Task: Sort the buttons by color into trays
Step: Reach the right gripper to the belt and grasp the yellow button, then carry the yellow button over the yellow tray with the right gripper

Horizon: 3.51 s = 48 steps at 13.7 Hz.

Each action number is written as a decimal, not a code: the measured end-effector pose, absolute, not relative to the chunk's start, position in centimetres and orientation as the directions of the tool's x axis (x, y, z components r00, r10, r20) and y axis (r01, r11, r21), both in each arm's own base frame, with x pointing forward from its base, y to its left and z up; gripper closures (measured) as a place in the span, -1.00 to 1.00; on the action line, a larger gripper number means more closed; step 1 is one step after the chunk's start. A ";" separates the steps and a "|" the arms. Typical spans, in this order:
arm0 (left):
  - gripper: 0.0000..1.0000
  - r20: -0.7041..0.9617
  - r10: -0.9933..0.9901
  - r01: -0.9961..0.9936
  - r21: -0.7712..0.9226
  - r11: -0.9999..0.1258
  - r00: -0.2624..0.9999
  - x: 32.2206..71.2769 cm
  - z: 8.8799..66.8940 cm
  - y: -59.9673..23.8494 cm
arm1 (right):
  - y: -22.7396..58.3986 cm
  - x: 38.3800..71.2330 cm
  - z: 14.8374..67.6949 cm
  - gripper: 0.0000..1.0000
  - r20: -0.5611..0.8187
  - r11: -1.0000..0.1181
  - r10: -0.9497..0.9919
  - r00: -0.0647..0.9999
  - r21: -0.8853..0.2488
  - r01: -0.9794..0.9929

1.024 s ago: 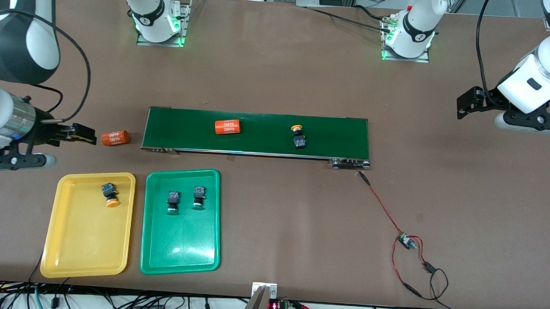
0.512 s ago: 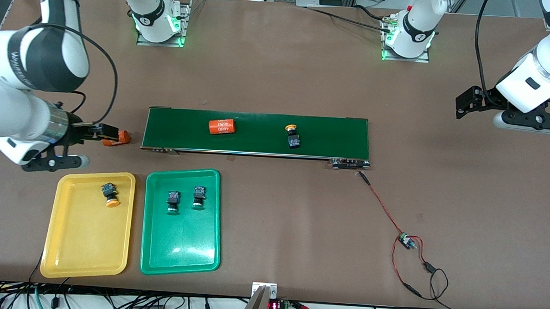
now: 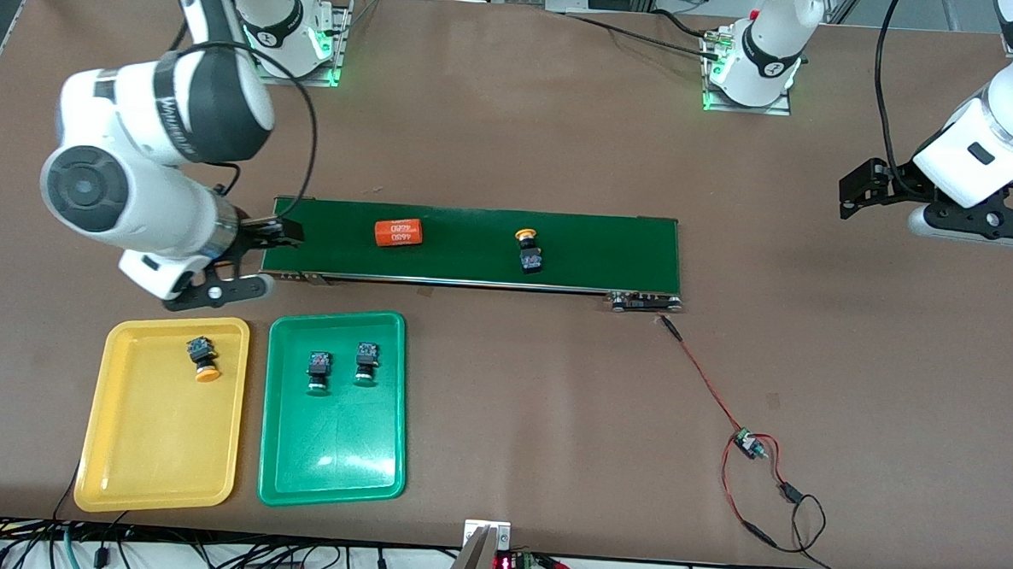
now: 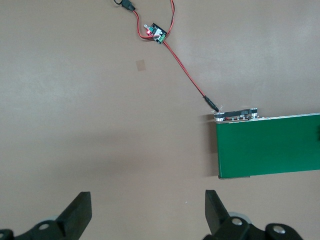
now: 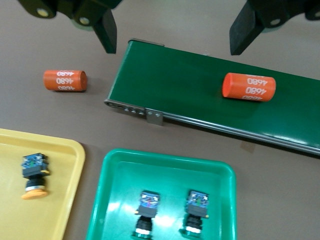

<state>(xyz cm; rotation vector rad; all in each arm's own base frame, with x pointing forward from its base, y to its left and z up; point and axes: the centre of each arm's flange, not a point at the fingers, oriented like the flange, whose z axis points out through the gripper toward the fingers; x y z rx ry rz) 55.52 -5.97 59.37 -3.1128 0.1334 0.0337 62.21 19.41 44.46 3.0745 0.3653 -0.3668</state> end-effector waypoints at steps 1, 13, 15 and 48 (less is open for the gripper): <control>-1.00 -0.023 -0.086 -0.086 -0.025 -0.996 0.996 55.5 59.4 -6.0 | 20.5 62.0 44.0 -1.00 -0.242 -0.973 0.222 0.945 0.003 0.230; -1.00 -0.023 -0.099 -0.099 -0.025 -0.995 0.995 55.4 59.4 -6.7 | 40.1 55.4 36.9 -1.00 -0.200 -0.999 0.036 0.979 0.012 0.039; -1.00 -0.023 -0.099 -0.100 -0.025 -0.995 0.995 55.4 59.4 -6.7 | 42.3 54.7 35.0 -1.00 -0.178 -1.000 0.001 0.984 0.019 0.005; -1.00 -0.026 -0.099 -0.100 -0.025 -0.995 0.995 55.4 59.4 -6.7 | 36.7 63.8 32.8 0.19 -0.065 -0.959 -0.266 0.962 -0.083 -0.271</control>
